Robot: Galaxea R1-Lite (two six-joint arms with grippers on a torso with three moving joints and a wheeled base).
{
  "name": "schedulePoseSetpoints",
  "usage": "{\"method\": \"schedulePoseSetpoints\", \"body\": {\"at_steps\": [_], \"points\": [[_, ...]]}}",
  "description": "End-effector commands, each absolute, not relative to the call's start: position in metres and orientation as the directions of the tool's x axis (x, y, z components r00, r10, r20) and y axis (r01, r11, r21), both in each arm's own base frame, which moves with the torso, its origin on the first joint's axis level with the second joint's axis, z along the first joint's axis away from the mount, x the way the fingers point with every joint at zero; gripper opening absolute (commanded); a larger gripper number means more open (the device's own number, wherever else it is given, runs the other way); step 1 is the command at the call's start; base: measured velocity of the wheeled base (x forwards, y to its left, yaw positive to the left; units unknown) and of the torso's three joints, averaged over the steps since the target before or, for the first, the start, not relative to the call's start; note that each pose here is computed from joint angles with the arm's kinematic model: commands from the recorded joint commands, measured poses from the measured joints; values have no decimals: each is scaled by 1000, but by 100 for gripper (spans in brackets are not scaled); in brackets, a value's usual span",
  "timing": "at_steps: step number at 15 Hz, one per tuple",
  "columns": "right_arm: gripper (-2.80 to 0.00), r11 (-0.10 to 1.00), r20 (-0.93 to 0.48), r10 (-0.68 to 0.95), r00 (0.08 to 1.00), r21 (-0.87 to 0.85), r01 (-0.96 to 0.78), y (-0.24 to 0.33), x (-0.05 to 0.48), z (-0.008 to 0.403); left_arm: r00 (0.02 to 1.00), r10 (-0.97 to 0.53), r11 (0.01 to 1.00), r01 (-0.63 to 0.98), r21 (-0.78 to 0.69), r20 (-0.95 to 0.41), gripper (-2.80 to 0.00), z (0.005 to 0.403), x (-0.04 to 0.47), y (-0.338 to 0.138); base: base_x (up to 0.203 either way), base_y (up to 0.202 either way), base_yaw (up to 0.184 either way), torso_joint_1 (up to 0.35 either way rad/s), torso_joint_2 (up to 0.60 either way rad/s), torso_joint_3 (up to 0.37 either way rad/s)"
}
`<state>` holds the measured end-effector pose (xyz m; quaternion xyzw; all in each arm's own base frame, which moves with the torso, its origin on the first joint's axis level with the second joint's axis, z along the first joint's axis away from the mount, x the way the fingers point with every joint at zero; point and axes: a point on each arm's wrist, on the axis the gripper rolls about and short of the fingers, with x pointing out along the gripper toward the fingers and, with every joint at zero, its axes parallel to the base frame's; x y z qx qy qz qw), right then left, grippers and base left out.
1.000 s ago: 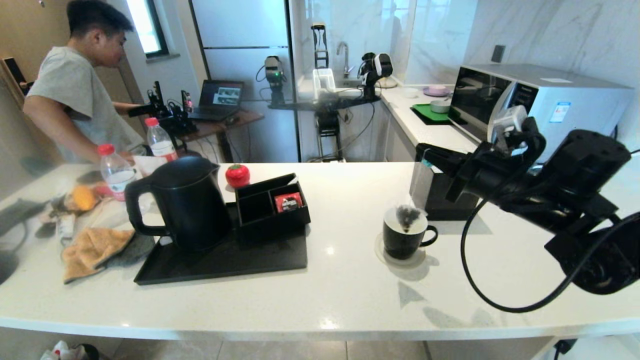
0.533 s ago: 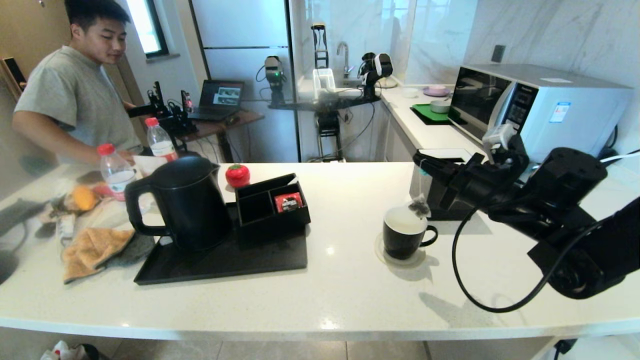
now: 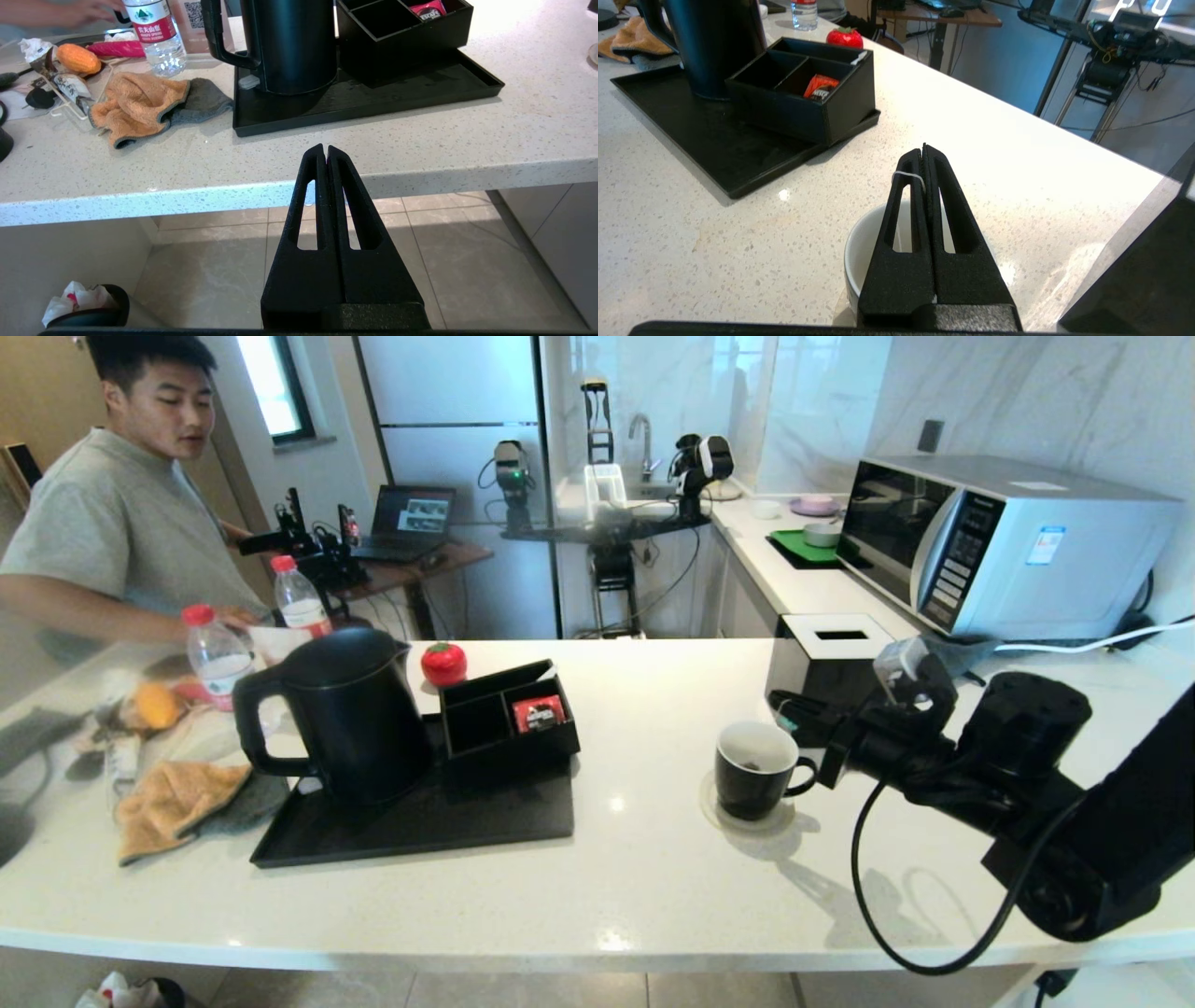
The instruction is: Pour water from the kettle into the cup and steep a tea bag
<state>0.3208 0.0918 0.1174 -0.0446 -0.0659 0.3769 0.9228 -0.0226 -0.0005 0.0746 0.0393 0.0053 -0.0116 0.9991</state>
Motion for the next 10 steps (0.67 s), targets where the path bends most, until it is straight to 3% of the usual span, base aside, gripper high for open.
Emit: {"method": "schedulePoseSetpoints", "body": {"at_steps": [1, 7, 10], "points": [[-280, 710, 100, 704, 703, -139, -691, 92, 322, 113, 1000, -23, 997, 24, 78, -9, -280, 75, -23, -1, 0, 0, 0, 0, 0, 0], [-280, 708, 109, 705, 700, -141, -692, 93, 323, 115, 1000, -23, 997, 24, 79, -9, -280, 75, -23, -1, 0, 0, 0, 0, 0, 0], [-280, 713, 174, 701, 692, -171, -679, 92, 325, 136, 1000, -23, 997, 24, 78, -9, -280, 75, -23, -1, 0, 0, 0, 0, 0, 0]]}}
